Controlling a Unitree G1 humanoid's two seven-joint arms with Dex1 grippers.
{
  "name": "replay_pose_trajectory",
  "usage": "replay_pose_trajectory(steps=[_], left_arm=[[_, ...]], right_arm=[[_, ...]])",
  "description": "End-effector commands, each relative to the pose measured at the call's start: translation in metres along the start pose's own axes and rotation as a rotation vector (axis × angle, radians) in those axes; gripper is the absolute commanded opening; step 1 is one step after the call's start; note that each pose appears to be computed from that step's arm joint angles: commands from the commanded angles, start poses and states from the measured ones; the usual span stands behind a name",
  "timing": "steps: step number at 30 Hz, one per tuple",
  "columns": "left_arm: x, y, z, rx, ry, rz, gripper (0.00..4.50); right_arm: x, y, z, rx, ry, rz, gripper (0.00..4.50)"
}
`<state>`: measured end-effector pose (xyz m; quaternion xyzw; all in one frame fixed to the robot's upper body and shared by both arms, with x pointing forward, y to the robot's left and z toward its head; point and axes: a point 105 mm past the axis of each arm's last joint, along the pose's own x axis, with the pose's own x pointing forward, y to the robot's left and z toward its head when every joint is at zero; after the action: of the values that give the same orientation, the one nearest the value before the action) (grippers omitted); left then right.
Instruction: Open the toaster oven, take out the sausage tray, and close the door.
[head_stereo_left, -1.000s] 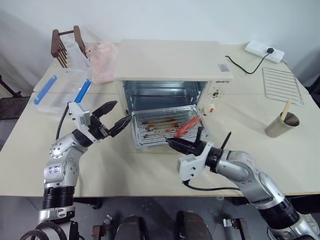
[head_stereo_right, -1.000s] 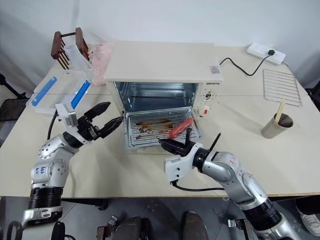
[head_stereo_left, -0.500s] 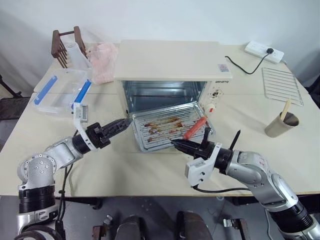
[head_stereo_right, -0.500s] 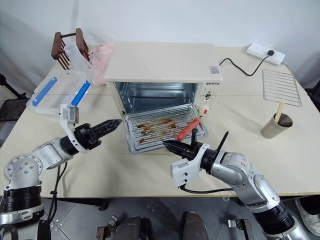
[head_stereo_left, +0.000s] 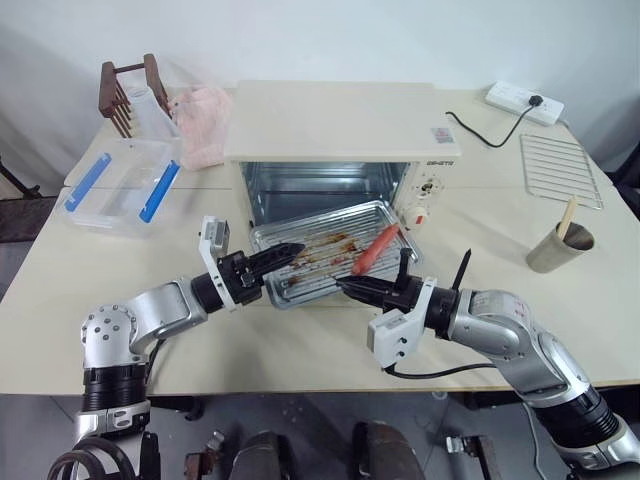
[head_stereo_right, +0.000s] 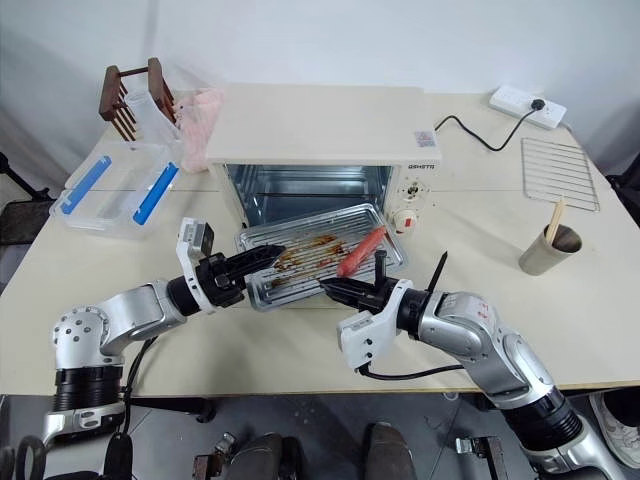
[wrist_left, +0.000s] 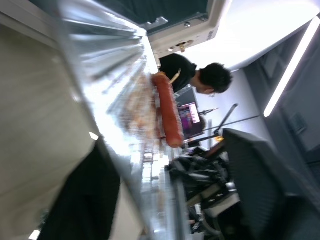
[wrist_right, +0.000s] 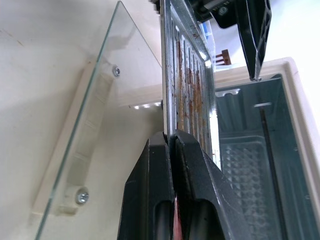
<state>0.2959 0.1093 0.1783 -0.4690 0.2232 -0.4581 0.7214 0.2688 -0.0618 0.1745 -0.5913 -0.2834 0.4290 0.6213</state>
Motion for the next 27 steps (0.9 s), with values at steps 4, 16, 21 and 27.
replay_pose_trajectory(steps=[4, 16, 21, 27], left_arm=[[-0.002, -0.006, -0.002, -0.068, -0.026, -0.039, 0.59], [-0.017, 0.010, -0.004, -0.167, -0.081, -0.041, 0.00], [-0.035, 0.013, 0.000, -0.179, -0.118, -0.045, 0.00], [-0.079, 0.017, -0.007, -0.175, -0.120, -0.020, 0.00]], right_arm=[[-0.003, -0.010, 0.002, -0.020, -0.021, -0.018, 0.00], [-0.020, -0.013, 0.003, 0.144, -0.061, -0.028, 1.52], [-0.043, -0.008, -0.012, 0.248, -0.014, -0.031, 3.13], [-0.083, 0.006, -0.043, 0.418, 0.079, -0.031, 4.48]])
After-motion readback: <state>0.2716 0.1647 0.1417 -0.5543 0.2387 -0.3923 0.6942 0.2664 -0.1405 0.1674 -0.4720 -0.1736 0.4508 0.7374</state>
